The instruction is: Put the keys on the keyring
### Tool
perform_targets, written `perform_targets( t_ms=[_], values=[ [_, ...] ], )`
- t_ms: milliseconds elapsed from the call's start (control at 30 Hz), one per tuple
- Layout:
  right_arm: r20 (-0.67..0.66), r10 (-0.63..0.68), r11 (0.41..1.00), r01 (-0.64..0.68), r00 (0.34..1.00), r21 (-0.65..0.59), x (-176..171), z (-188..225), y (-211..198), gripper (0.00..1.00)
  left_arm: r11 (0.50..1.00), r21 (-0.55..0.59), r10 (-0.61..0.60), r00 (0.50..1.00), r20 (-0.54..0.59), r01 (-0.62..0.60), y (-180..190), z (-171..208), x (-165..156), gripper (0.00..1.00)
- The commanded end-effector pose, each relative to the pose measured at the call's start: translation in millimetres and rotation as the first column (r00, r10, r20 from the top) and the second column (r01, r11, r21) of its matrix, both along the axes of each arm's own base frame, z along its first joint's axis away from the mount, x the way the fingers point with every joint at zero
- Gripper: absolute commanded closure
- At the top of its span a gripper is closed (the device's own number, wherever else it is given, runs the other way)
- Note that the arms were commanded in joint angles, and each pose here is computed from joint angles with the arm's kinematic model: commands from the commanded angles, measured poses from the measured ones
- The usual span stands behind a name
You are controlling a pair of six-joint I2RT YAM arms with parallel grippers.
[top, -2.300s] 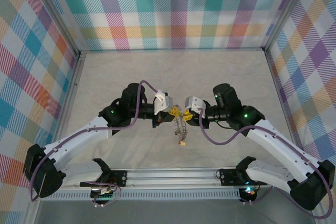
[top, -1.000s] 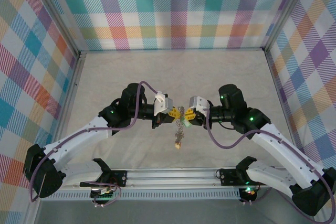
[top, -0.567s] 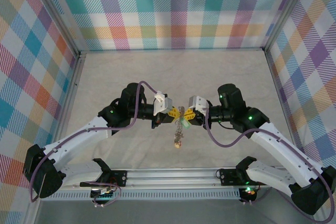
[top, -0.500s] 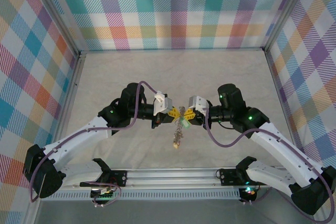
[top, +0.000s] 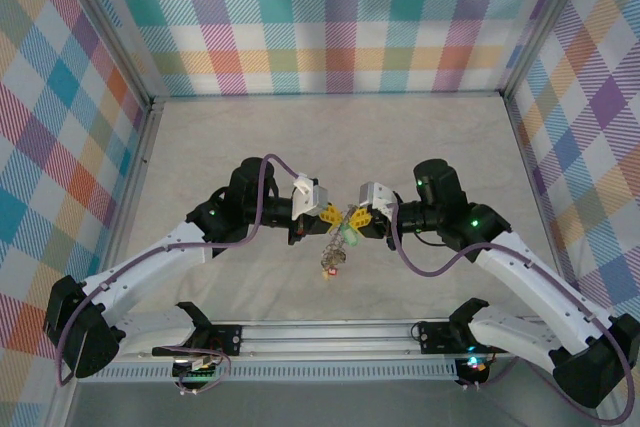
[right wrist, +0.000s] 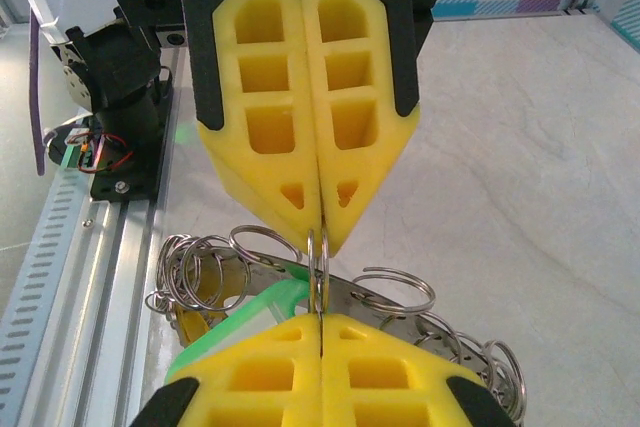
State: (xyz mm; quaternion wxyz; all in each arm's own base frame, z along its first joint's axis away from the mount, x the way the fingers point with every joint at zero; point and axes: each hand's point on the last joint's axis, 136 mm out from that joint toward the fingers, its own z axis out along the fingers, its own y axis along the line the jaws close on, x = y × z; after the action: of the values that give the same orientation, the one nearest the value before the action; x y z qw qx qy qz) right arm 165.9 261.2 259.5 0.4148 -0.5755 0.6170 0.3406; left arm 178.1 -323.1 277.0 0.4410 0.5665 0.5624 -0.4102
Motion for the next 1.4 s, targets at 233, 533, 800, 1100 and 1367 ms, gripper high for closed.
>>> perform_targets(
  t_ms=[233,533,800,1100,1367],
  values=[
    [-0.007,0.033,0.999,-0.032,0.999,0.035,-3.7,0.9,4.6,0.87,0.993,-0.108,-0.032,0.996,0.086,0.041,-4.8,33.7,-1.8,1.00],
    [-0.024,0.053,0.996,-0.051,0.998,0.078,-4.6,5.5,10.2,0.88,0.992,-0.124,-0.021,0.998,0.060,0.029,-10.5,30.7,3.1,1.00],
    [-0.015,0.050,0.994,-0.048,0.999,0.098,-5.1,7.8,10.3,0.88,0.992,-0.125,-0.020,0.999,0.050,0.026,-13.9,27.9,3.5,1.00],
    [0.005,0.032,0.993,-0.032,0.999,0.115,-4.4,12.8,8.3,0.90,0.994,-0.107,-0.010,0.999,0.044,0.015,-13.2,20.7,4.7,1.00],
    [0.006,0.035,0.995,-0.035,0.999,0.091,-7.3,9.2,5.1,0.97,0.998,-0.059,0.001,0.999,0.049,0.002,-8.7,13.9,3.9,1.00]
  ],
)
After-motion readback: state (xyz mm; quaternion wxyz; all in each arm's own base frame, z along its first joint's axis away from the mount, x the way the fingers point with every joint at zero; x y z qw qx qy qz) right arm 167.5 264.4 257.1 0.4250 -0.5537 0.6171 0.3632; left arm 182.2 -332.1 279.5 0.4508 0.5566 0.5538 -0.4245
